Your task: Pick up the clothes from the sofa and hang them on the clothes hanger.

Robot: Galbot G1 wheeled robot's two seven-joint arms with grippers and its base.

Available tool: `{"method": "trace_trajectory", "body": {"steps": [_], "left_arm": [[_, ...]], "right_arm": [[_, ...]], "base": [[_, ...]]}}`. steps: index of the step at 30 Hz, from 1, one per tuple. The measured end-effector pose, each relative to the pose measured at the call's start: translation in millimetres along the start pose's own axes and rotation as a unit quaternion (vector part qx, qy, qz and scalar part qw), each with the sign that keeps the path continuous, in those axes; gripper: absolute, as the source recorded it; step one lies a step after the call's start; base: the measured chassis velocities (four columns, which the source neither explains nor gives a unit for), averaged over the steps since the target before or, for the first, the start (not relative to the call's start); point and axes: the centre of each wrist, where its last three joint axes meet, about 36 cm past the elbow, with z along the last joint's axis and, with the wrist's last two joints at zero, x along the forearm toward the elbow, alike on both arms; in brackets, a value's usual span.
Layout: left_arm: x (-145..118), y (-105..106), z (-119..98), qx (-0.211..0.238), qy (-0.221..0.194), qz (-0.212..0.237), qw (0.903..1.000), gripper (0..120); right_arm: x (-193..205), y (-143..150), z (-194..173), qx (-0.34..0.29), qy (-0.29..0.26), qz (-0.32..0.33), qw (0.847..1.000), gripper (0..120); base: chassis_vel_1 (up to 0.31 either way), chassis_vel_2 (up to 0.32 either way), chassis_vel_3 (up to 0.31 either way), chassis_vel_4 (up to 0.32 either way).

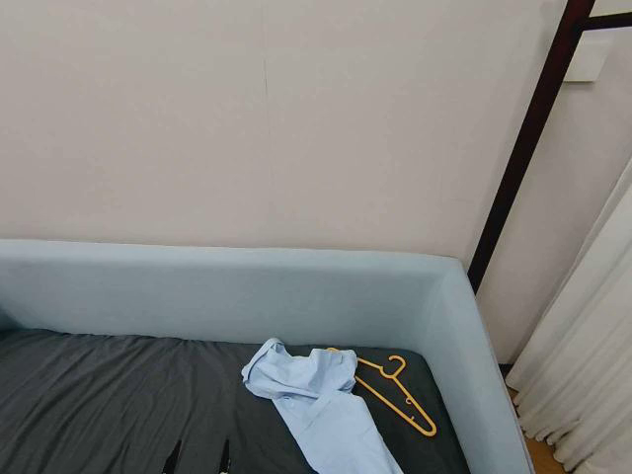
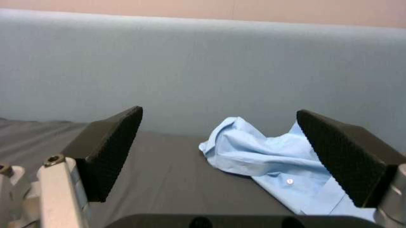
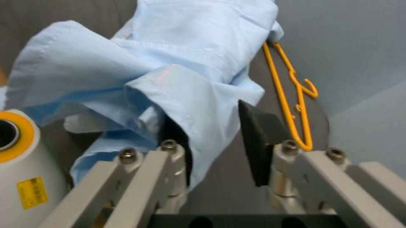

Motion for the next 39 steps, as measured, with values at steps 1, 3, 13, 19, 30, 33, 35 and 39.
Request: {"method": "trace_trajectory", "body": {"steps": [1,3,13,19,30,33,35,39], "left_arm": [[-1,0,0,0.0,0.0,0.0,1.0,94],[-2,0,-1,0.0,0.0,0.001,1.0,94],[-3,-1,-2,0.004,0.0,-0.001,1.0,94],[-4,0,-2,0.004,-0.001,0.0,1.0,94],[-8,0,-2,0.003,0.0,0.002,1.0,94],[-7,0,-1,0.004,0.002,0.0,1.0,94],[-7,0,0,0.004,0.002,0.0,1.0,94],[-6,2,2,0.008,0.006,-0.006,0.9999,94]], "right_arm": [[0,-4,1,0.002,-0.001,0.002,1.0,34],[1,-10,2,0.006,-0.004,0.003,1.0,42],[16,-28,23,0.041,-0.002,-0.017,0.999,77],[32,-44,33,0.059,0.007,-0.017,0.998,98],[39,-55,8,0.029,-0.017,-0.002,0.999,100],[30,-59,-10,0.012,-0.035,0.007,0.999,100],[27,-60,-16,0.005,-0.039,0.011,0.999,100],[5,-68,-36,-0.025,-0.054,0.032,0.998,100]], "base": [[0.0,0.0,0.0,0.0],[0.0,0.0,0.0,0.0],[0.0,0.0,0.0,0.0],[0.0,0.0,0.0,0.0],[0.0,0.0,0.0,0.0],[0.0,0.0,0.0,0.0],[0.0,0.0,0.0,0.0],[0.0,0.0,0.0,0.0]]}}
